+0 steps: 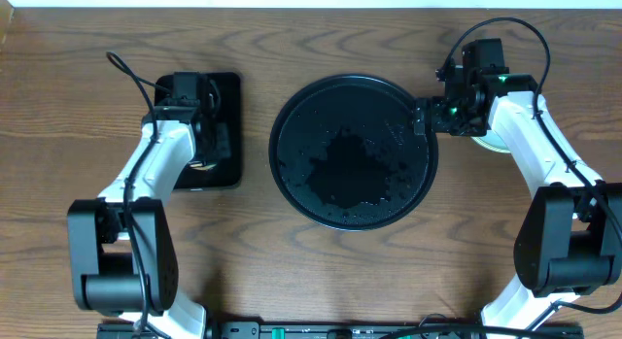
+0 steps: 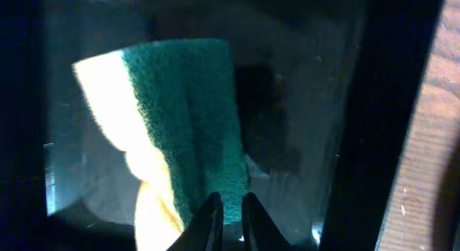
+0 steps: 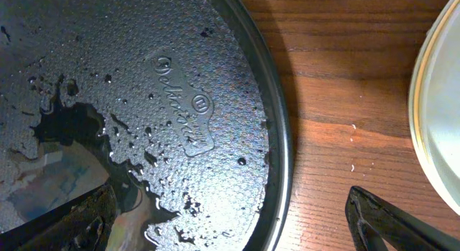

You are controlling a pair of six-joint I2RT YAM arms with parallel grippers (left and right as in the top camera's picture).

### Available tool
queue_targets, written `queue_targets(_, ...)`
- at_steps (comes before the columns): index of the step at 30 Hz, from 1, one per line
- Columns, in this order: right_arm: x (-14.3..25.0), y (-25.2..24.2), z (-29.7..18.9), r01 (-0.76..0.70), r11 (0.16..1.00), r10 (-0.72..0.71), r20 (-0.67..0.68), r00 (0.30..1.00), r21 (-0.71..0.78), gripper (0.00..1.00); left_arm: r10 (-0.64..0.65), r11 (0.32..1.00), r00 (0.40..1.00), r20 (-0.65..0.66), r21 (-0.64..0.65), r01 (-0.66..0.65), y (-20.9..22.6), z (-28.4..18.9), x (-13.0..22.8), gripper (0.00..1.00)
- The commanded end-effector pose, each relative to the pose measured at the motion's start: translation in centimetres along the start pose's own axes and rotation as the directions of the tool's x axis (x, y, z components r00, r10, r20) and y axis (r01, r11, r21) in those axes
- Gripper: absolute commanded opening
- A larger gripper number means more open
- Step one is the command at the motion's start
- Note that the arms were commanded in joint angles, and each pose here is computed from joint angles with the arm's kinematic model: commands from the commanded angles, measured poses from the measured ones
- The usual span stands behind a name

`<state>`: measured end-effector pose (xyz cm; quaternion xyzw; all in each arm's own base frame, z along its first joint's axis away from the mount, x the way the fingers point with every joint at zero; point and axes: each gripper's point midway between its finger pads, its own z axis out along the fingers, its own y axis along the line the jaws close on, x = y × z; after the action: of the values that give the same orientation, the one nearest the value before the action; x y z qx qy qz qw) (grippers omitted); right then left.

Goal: Clean dirty plates on tray and stack at the side
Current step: 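Lower the sponge into the black rectangular tray with left gripper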

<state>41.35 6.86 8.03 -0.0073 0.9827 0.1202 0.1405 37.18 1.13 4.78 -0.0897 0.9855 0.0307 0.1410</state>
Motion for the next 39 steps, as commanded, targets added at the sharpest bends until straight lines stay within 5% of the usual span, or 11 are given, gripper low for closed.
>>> queue_targets(1,0.15,0.06,0.0,0.011,1.0,-0.011,0.0,1.0,0.007,0.99,-0.072,0.994,0.993,0.089,-0.071,0.079,1.52,-2.37,-1.69,0.14)
queue_targets(10,0.15,0.06,0.0,0.01,1.0,-0.01,0.0,1.0,0.007,0.99,-0.099,0.99,0.99,0.097,-0.089,0.107,1.9,-2.54,-1.72,0.61)
queue_targets(16,0.15,0.06,0.0,0.01,1.0,-0.01,0.0,1.0,0.007,0.99,-0.097,0.99,0.991,0.093,-0.09,0.105,1.9,-2.54,-1.61,0.8)
queue_targets(39,0.15,0.08,0.01,0.011,1.0,-0.011,0.0,1.0,0.007,0.99,-0.097,0.99,0.991,0.093,-0.091,0.106,1.92,-2.54,-1.62,0.82)
